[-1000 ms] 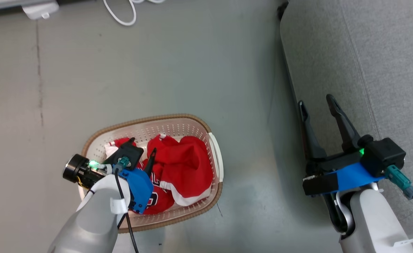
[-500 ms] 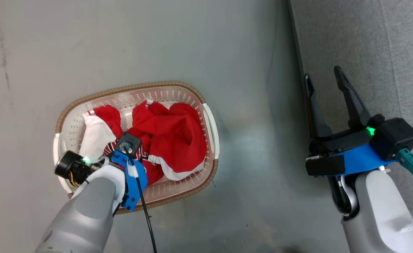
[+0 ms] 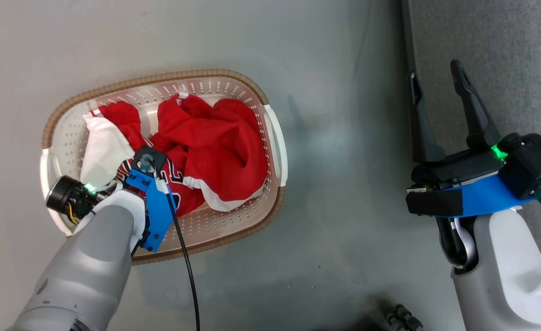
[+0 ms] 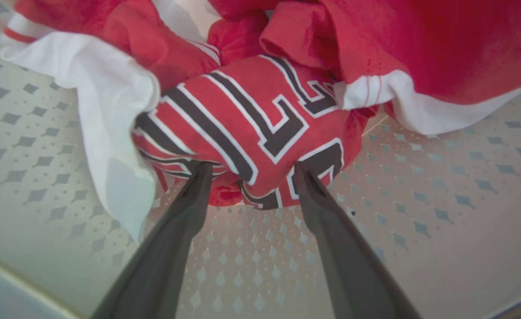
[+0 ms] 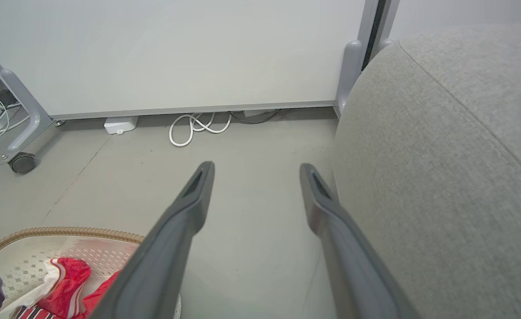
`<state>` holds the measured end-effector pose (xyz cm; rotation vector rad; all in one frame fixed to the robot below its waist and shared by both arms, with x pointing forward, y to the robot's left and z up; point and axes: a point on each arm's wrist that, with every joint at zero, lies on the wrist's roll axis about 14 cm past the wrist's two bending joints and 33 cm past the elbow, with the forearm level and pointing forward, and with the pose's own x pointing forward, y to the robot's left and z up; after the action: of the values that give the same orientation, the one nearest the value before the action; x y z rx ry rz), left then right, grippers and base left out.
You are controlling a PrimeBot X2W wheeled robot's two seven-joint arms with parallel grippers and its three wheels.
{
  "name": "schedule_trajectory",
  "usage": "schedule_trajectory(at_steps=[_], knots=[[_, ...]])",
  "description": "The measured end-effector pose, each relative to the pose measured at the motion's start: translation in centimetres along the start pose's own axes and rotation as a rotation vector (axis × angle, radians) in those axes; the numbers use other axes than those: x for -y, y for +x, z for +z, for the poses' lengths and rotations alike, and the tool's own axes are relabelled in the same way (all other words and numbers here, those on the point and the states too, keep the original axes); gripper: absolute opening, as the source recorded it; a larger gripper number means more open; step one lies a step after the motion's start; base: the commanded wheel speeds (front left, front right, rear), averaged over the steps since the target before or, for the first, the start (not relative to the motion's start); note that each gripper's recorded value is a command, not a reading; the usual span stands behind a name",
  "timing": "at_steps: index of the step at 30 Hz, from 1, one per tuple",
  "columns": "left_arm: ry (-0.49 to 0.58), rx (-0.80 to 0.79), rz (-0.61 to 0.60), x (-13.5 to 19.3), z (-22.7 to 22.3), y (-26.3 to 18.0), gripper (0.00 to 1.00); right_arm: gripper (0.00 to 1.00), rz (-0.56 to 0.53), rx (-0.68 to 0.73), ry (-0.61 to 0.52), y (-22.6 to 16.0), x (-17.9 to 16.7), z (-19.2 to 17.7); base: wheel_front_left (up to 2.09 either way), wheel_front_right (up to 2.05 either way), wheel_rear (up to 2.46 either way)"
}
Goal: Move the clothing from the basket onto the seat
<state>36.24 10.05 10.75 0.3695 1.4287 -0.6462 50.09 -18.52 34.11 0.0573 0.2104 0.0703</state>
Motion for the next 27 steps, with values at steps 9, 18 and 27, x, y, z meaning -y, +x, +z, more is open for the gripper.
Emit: schedule_trajectory(at_steps=[9,18,27], knots=[[0.041,-0.051,-0.017,0.2,-0.2,2.4,1.0,1.0,-0.021,-0.037,0.0,0.3,0.9,-2.1,0.0,0.0,0.0],[0.092,-0.083,-0.027,0.3,-0.6,3.9,0.52,1.0,-0.034,-0.053,0.0,0.4,1.5,-3.2,0.0,0.0,0.0],[0.117,-0.082,-0.028,0.3,-0.5,4.0,0.0,1.0,-0.038,-0.051,0.0,0.5,1.6,-3.2,0.0,0.0,0.0]])
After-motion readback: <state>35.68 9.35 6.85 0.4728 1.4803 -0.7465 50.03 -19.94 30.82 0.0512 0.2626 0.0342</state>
